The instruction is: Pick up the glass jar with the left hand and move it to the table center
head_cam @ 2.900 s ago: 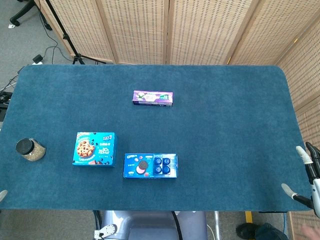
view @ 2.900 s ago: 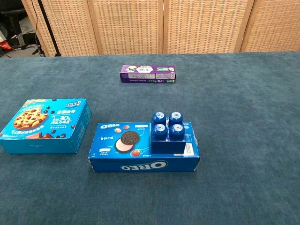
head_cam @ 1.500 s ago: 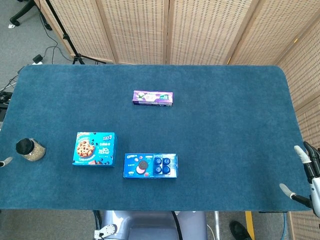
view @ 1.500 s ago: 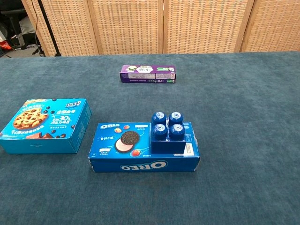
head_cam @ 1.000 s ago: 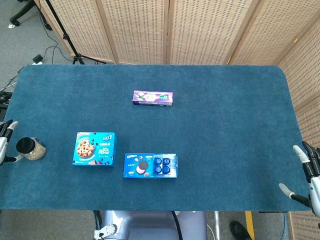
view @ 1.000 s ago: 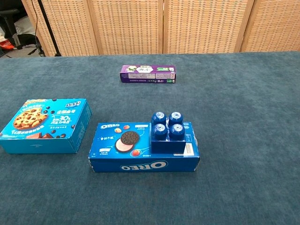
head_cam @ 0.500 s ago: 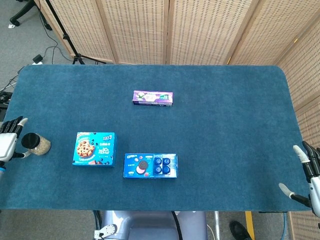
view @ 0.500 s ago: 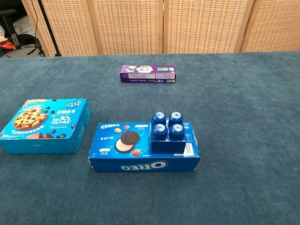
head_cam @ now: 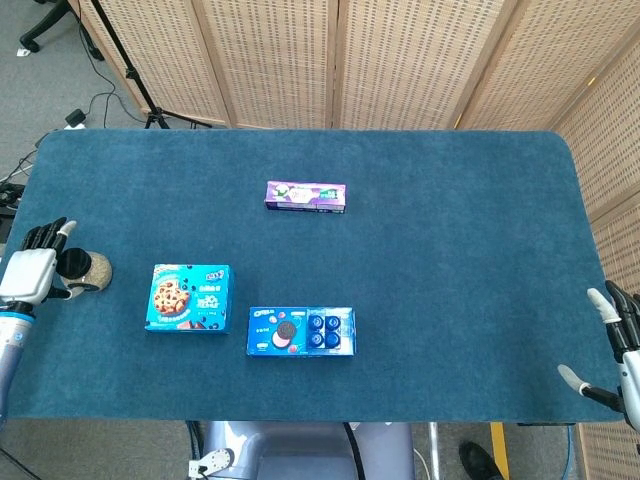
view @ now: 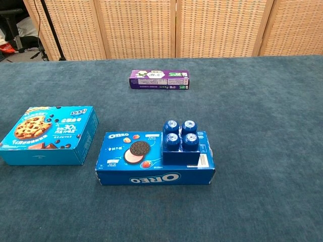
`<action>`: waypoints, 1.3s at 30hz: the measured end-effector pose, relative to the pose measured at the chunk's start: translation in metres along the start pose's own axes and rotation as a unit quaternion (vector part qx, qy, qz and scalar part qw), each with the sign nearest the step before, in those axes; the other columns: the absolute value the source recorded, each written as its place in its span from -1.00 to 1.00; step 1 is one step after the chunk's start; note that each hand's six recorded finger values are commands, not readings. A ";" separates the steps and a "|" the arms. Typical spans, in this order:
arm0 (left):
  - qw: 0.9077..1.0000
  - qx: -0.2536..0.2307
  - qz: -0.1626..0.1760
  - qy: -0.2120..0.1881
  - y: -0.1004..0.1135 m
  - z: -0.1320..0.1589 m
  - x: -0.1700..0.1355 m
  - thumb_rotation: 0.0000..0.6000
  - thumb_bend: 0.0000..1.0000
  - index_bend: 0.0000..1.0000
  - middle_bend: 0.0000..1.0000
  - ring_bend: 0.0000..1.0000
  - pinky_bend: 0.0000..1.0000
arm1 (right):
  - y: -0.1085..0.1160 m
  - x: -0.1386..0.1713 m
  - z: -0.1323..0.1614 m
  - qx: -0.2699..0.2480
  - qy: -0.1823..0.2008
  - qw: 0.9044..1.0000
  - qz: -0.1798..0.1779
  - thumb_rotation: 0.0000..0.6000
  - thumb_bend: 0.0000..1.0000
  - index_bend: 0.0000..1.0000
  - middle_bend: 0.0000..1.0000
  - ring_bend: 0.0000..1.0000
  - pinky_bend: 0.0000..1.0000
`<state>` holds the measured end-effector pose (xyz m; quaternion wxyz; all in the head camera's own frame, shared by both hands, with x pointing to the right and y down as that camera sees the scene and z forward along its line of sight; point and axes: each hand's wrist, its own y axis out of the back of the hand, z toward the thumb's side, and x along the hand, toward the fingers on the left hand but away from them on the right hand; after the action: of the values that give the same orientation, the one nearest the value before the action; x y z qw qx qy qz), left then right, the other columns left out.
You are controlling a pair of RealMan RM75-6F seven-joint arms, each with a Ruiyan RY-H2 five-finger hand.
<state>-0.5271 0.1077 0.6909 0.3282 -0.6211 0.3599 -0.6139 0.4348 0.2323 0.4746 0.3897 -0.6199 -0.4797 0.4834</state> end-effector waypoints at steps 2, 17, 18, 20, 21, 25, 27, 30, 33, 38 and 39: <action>1.000 0.004 -0.001 0.001 0.001 0.002 0.005 1.00 -1.00 -1.00 -1.00 -1.00 -1.00 | 0.000 -0.001 0.000 0.000 0.000 1.000 0.000 1.00 -1.00 -1.00 -1.00 -1.00 -1.00; 0.999 0.040 -0.012 0.021 0.001 0.022 0.054 1.00 -1.00 -1.00 -1.00 -1.00 -1.00 | -0.016 -0.016 -0.008 0.022 -0.027 0.999 0.022 1.00 -1.00 -1.00 -1.00 -1.00 -1.00; 0.999 0.042 -0.011 0.022 0.002 0.023 0.057 1.00 -1.00 -1.00 -1.00 -1.00 -1.00 | -0.017 -0.017 -0.008 0.023 -0.028 0.999 0.023 1.00 -1.00 -1.00 -1.00 -1.00 -1.00; 0.999 0.044 -0.009 0.026 0.004 0.026 0.065 1.00 -1.00 -1.00 -1.00 -1.00 -1.00 | -0.019 -0.019 -0.009 0.025 -0.033 0.999 0.024 1.00 -1.00 -1.00 -1.00 -1.00 -1.00; 0.999 0.044 -0.008 0.028 0.005 0.027 0.068 1.00 -1.00 -1.00 -1.00 -1.00 -1.00 | -0.019 -0.020 -0.010 0.025 -0.035 0.999 0.023 1.00 -1.00 -1.00 -1.00 -1.00 -1.00; 0.998 0.048 -0.002 0.040 0.012 0.027 0.080 1.00 -1.00 -1.00 -1.00 -1.00 -1.00 | -0.019 -0.022 -0.012 0.027 -0.044 0.998 0.021 1.00 -1.00 -1.00 -1.00 -1.00 -1.00; 0.998 0.042 0.001 0.047 0.017 0.028 0.087 1.00 -1.00 -1.00 -1.00 -1.00 -1.00 | -0.019 -0.022 -0.012 0.029 -0.046 0.998 0.020 1.00 -1.00 -1.00 -1.00 -1.00 -1.00; 0.999 0.021 0.007 0.048 0.021 0.030 0.090 1.00 -1.00 -1.00 -1.00 -1.00 -1.00 | -0.019 -0.022 -0.012 0.031 -0.047 0.998 0.019 1.00 -1.00 -1.00 -1.00 -1.00 -1.00; 0.999 -0.001 0.016 0.041 0.026 0.031 0.089 1.00 -1.00 -1.00 -1.00 -1.00 -1.00 | -0.019 -0.021 -0.010 0.033 -0.046 0.998 0.017 1.00 -1.00 -1.00 -1.00 -1.00 -1.00; 0.998 -0.043 0.025 0.030 0.036 0.015 0.072 1.00 -1.00 -1.00 -1.00 -1.00 -1.00 | -0.017 -0.018 -0.009 0.034 -0.040 0.999 0.011 1.00 -1.00 -1.00 -1.00 -1.00 -1.00; 0.998 -0.051 0.026 0.029 0.038 0.011 0.068 1.00 -1.00 -1.00 -1.00 -1.00 -1.00 | -0.016 -0.018 -0.008 0.034 -0.037 0.999 0.010 1.00 -1.00 -1.00 -1.00 -1.00 -1.00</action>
<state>-0.5184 0.0291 0.6940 0.3012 -0.6098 0.4159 -0.6037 0.4377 0.2190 0.4961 0.3876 -0.5926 -0.4707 0.5264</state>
